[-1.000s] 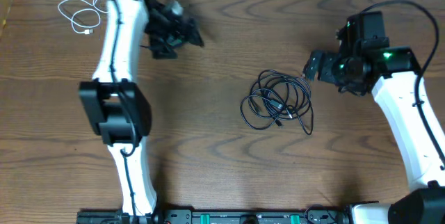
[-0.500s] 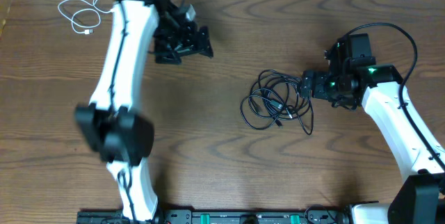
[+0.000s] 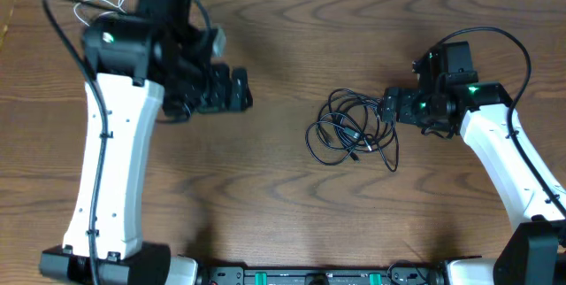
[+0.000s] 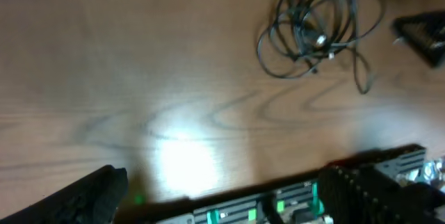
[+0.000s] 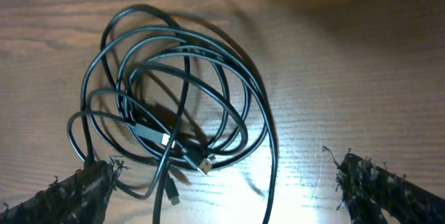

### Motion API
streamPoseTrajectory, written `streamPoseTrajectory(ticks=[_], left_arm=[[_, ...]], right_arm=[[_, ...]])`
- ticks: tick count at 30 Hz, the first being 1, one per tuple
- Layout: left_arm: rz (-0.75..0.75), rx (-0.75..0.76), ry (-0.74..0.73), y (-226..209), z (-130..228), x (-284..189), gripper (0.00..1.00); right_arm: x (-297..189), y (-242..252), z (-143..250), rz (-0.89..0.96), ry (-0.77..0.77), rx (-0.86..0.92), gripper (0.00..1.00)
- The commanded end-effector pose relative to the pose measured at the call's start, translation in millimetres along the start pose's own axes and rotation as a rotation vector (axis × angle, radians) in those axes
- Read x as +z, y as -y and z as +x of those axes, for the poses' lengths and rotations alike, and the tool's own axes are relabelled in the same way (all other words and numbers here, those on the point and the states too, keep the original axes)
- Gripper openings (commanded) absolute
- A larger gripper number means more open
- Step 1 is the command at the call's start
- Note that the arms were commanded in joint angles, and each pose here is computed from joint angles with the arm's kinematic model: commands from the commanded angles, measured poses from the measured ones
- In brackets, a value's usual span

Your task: Untangle cables

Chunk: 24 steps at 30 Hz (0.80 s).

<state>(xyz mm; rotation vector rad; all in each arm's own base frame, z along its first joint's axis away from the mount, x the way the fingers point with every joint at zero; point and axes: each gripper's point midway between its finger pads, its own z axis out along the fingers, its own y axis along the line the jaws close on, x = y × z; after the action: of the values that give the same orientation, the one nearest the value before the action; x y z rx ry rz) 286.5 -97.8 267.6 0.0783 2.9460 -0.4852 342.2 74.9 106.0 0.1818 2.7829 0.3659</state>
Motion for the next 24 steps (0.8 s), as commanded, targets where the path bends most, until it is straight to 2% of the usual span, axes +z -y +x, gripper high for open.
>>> streamPoseTrajectory(ticks=[1, 5, 7, 12, 14, 21, 22, 23, 24], left_arm=[[-0.02, -0.024, -0.023, -12, 13, 24, 0.93], [-0.022, -0.089, -0.034, -24, 12, 61, 0.94], [-0.026, -0.094, -0.052, -29, 13, 77, 0.94], [-0.035, -0.109, -0.102, -36, 17, 98, 0.94], [-0.035, -0.11, -0.107, -36, 18, 99, 0.94], [-0.036, -0.11, -0.106, -36, 18, 99, 0.94], [-0.036, -0.11, -0.106, -36, 18, 99, 0.94], [-0.035, -0.11, -0.105, -36, 18, 99, 0.94], [-0.035, -0.109, -0.102, -36, 17, 99, 0.94]], right_arm=[[2, -4, 0, -0.012, 0.006, -0.049, 0.99], [7, -6, 1, -0.02, 0.015, -0.061, 0.98], [12, -7, 5, -0.022, 0.011, -0.12, 0.96], [28, -21, 18, -0.122, 0.01, -0.218, 0.74], [36, -23, 23, -0.138, 0.018, -0.237, 0.73], [50, 9, 21, 0.011, 0.065, -0.219, 0.72], [50, 9, 20, 0.011, 0.067, -0.218, 0.7], [50, 8, 19, 0.009, 0.073, -0.219, 0.61], [51, 8, 18, 0.008, 0.076, -0.221, 0.57]])
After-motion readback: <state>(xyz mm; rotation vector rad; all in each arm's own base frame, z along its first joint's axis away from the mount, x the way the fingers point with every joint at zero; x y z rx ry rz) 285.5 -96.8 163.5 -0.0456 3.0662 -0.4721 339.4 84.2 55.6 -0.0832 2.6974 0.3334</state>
